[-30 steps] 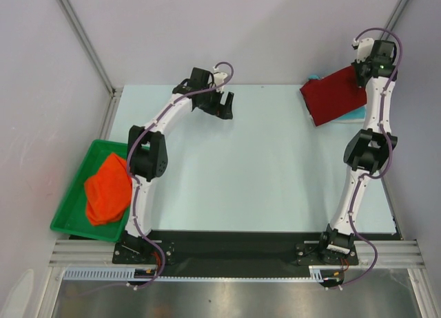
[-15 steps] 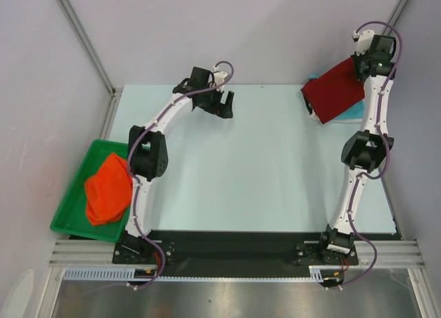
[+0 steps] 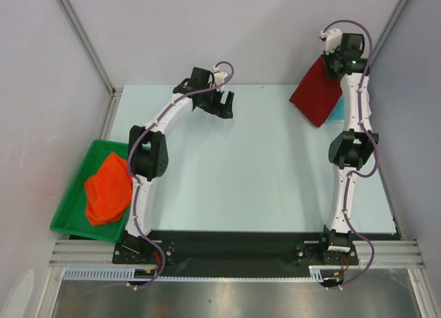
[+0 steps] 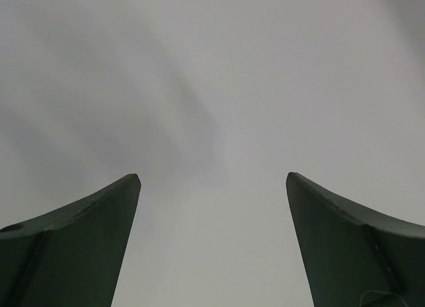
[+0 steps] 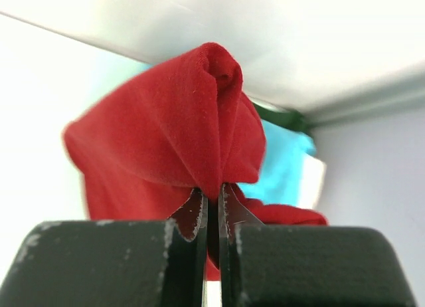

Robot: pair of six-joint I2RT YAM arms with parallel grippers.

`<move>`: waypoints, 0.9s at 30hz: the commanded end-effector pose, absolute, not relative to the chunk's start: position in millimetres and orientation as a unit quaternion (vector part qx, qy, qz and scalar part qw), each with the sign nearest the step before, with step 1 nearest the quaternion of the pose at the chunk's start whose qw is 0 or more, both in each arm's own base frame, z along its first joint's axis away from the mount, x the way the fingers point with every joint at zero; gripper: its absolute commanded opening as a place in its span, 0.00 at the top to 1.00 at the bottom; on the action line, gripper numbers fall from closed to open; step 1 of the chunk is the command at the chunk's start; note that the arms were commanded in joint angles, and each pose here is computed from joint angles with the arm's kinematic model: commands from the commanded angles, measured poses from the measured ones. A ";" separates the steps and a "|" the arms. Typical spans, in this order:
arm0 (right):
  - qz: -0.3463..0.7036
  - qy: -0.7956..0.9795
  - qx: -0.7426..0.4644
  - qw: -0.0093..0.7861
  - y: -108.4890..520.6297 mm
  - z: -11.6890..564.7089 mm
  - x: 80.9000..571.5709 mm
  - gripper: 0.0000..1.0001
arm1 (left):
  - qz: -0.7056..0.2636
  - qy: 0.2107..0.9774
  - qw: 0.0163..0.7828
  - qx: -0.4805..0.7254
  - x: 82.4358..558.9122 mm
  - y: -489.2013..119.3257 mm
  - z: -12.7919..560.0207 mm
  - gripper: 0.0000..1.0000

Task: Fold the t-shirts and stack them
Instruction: Neatly place the folded tshirt to the corner

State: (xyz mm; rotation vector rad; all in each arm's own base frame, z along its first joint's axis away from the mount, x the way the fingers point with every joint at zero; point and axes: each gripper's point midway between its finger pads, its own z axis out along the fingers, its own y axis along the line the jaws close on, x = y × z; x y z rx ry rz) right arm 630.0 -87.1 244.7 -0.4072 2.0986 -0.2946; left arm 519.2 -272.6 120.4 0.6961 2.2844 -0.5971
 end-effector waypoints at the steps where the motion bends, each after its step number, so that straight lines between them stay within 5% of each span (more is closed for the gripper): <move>1: -0.108 0.810 -0.189 0.544 -40.5 311.9 631.5 1.00 | -0.231 0.858 0.363 0.280 526.7 -278.8 144.2 0.03; 14: -0.156 0.809 -0.142 0.549 -88.2 318.5 633.6 1.00 | -0.236 0.857 0.366 0.277 527.4 -279.8 146.2 0.02; 27: -0.232 0.859 -0.067 0.452 -210.3 208.7 635.8 1.00 | -0.232 0.859 0.360 0.282 525.1 -283.6 140.5 0.02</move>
